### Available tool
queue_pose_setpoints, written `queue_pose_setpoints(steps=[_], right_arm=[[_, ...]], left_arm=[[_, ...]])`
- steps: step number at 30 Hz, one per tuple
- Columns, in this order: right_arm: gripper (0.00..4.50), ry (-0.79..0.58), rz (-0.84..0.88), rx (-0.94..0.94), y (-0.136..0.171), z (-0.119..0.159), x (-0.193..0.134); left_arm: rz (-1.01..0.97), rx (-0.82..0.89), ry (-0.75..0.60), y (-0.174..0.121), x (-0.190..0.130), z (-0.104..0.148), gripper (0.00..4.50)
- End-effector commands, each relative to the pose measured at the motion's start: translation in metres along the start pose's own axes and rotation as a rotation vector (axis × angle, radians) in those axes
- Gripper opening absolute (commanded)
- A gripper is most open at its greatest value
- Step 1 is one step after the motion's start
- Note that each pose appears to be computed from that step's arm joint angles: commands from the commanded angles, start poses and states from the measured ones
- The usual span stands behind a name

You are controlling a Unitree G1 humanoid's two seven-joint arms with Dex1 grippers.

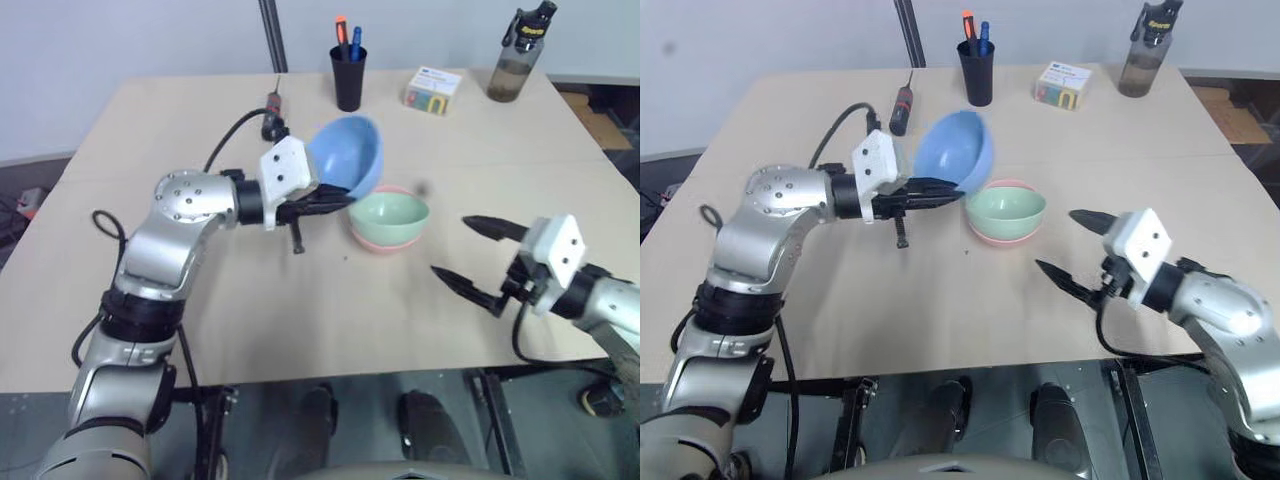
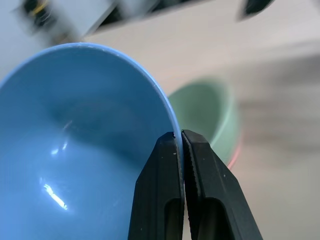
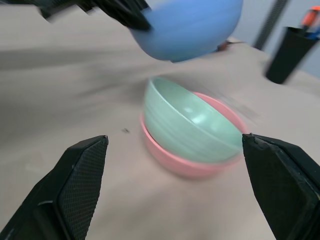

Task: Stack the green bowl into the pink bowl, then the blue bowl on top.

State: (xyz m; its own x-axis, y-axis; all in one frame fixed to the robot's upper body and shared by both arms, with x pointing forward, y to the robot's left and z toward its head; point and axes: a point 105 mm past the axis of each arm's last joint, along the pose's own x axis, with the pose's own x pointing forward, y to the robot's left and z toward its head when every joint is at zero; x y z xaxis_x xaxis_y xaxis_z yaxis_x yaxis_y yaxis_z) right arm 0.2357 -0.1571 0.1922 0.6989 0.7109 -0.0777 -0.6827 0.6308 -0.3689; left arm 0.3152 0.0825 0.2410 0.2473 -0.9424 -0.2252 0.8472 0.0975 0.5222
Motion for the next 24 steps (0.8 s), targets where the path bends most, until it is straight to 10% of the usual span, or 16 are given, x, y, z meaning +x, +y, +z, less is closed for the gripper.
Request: queue_pose_setpoints(steps=[1, 6, 13, 21, 24], right_arm=[[4.5, -0.007, -0.088, -0.073, -0.002, 0.012, -0.023], [4.5, 0.002, -0.12, -0.073, 0.005, 0.013, -0.028], [4.5, 0.003, -0.091, -0.049, 0.012, 0.012, -0.021], [4.5, 0.015, -0.005, 0.025, 0.004, 0.0, -0.007], [4.5, 0.035, 0.011, 0.067, -0.009, -0.008, -0.002]], left_arm=[[-0.111, 0.068, -0.049, 0.006, 0.008, 0.008, 0.1], [-0.21, 0.072, -0.052, 0.007, 0.026, 0.0, 0.89], [-0.105, 0.091, -0.096, 0.019, 0.026, 0.0, 3.82], [0.137, -0.117, -0.175, 0.012, -0.029, -0.012, 3.82], [0.188, -0.203, -0.153, -0.002, -0.048, -0.022, 4.48]])
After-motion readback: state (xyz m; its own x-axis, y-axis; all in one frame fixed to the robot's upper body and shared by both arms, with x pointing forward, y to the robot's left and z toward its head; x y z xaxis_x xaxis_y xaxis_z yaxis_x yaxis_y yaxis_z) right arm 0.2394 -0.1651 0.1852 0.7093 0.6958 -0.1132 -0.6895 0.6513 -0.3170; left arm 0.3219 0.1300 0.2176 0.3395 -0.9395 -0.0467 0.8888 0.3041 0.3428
